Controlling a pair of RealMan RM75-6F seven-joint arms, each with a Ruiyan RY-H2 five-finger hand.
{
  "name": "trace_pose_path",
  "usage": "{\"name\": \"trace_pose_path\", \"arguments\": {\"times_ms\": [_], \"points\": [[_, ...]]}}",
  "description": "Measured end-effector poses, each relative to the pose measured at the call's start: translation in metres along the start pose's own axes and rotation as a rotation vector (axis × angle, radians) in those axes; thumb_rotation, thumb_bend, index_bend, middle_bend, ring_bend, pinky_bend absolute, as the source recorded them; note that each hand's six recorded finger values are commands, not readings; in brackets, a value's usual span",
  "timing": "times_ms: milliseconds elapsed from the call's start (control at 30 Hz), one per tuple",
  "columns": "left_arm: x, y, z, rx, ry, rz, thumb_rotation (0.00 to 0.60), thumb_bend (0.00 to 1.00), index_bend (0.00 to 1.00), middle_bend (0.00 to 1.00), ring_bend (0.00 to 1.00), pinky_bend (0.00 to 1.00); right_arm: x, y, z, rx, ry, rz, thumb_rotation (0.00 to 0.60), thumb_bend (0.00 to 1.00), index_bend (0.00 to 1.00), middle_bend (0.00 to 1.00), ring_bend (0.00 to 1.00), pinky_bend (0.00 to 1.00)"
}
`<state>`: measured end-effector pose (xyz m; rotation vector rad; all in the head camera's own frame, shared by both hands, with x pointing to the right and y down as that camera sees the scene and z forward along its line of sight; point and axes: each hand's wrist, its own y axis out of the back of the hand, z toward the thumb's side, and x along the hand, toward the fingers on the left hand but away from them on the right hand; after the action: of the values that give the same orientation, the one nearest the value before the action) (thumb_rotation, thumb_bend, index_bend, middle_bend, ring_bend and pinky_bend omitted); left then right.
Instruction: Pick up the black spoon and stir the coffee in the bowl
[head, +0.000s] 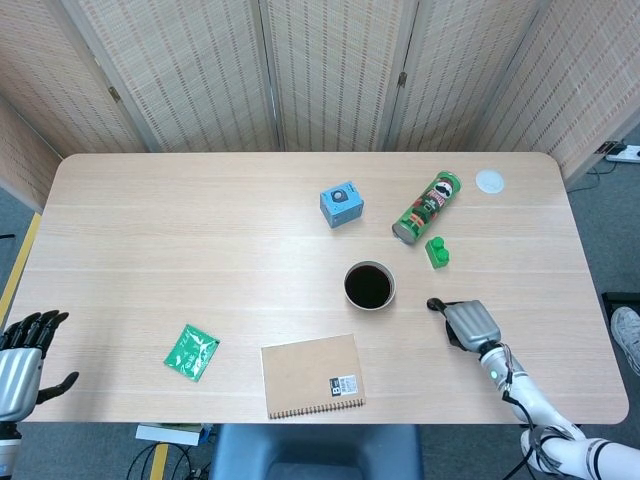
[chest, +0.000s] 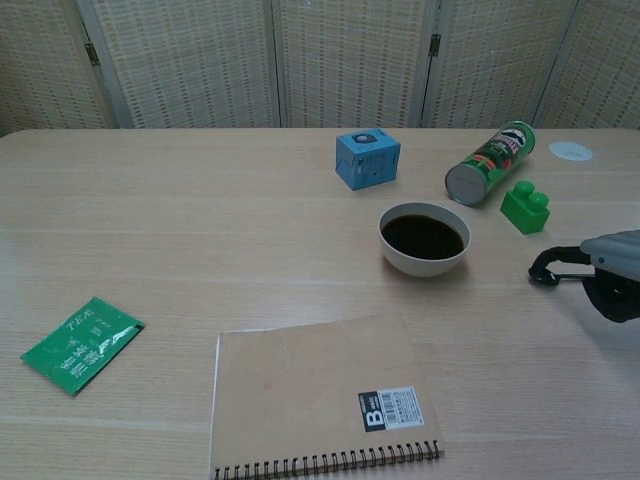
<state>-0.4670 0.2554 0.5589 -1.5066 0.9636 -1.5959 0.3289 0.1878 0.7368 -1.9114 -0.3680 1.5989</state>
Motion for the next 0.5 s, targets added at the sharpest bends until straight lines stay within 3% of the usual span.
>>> {"name": "trace_pose_path", "arguments": {"times_ms": [500], "points": [[-0.003,-0.002,-0.004,0.0,0.01,-0.004,0.6,0.21,0.18,0.17,0.14,0.19,0.001,-0.007,0.016,0.033,0.056,0.028,0.6,0.97,0.19,1.0,1.0,1.0]]}}
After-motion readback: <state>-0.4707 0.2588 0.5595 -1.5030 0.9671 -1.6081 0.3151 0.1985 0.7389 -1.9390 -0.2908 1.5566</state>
